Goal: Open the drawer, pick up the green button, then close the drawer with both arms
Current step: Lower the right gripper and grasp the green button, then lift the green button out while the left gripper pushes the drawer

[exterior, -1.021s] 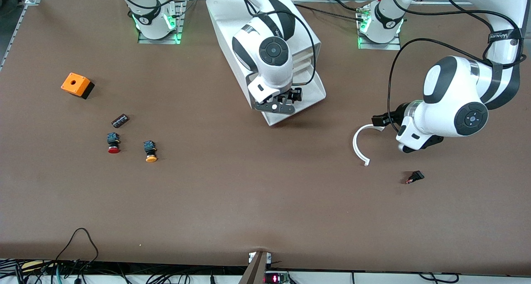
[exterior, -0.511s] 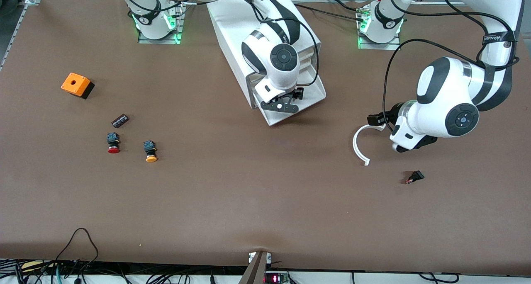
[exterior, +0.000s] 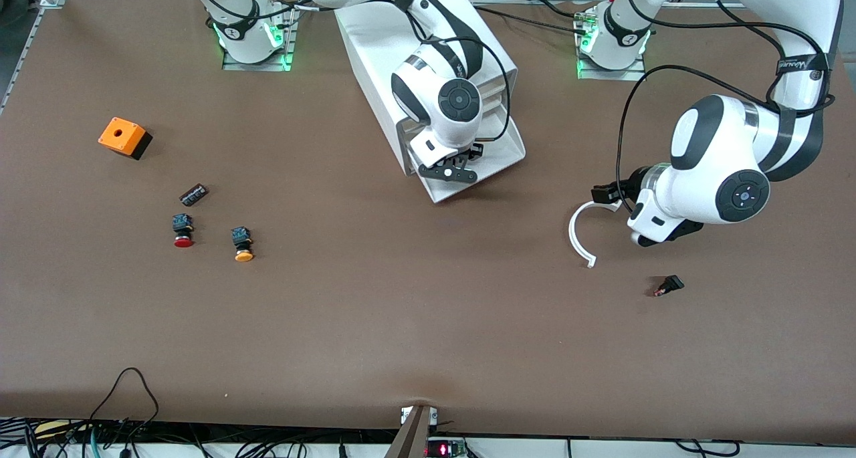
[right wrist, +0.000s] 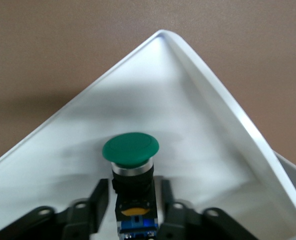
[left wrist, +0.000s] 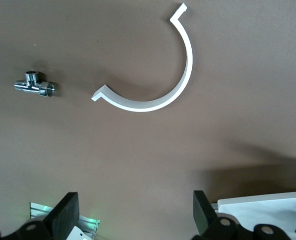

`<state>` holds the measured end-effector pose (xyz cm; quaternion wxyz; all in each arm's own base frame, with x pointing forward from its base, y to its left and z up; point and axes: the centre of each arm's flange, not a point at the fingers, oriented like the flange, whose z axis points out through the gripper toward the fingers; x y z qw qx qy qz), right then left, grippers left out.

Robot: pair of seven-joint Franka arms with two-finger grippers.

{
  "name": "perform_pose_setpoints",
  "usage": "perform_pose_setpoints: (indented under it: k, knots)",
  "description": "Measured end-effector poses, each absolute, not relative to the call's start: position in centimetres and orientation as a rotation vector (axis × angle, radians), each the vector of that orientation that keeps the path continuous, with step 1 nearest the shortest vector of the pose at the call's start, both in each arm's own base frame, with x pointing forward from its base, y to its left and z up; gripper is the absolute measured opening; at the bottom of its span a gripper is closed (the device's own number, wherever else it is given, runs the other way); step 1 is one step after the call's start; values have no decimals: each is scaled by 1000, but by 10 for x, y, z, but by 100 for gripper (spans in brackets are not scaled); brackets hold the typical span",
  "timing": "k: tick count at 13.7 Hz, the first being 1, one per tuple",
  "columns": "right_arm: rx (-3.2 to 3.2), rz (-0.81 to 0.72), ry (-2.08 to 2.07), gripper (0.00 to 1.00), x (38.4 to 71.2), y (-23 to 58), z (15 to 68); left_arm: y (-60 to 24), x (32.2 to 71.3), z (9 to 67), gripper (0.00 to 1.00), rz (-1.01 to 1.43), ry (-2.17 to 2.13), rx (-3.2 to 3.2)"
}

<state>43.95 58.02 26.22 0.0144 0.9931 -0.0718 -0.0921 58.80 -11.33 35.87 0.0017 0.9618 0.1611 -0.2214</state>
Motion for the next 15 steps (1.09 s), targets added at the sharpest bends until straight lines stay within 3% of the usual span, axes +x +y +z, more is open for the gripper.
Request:
perform_pose_setpoints:
  k: [1,3,8,15]
  knots:
    - [3091,-287,-223,44,439,580,262,-113,588,359,100,-695,506,3018]
    - [3093,-285,-222,33,439,581,263,-113,588,359,100,-694,506,3018]
    - [3091,-273,-232,33,455,578,301,-111,589,357,100,-698,512,3016]
    - [3144,-346,-13,33,558,449,449,-115,588,352,100,-715,524,3004]
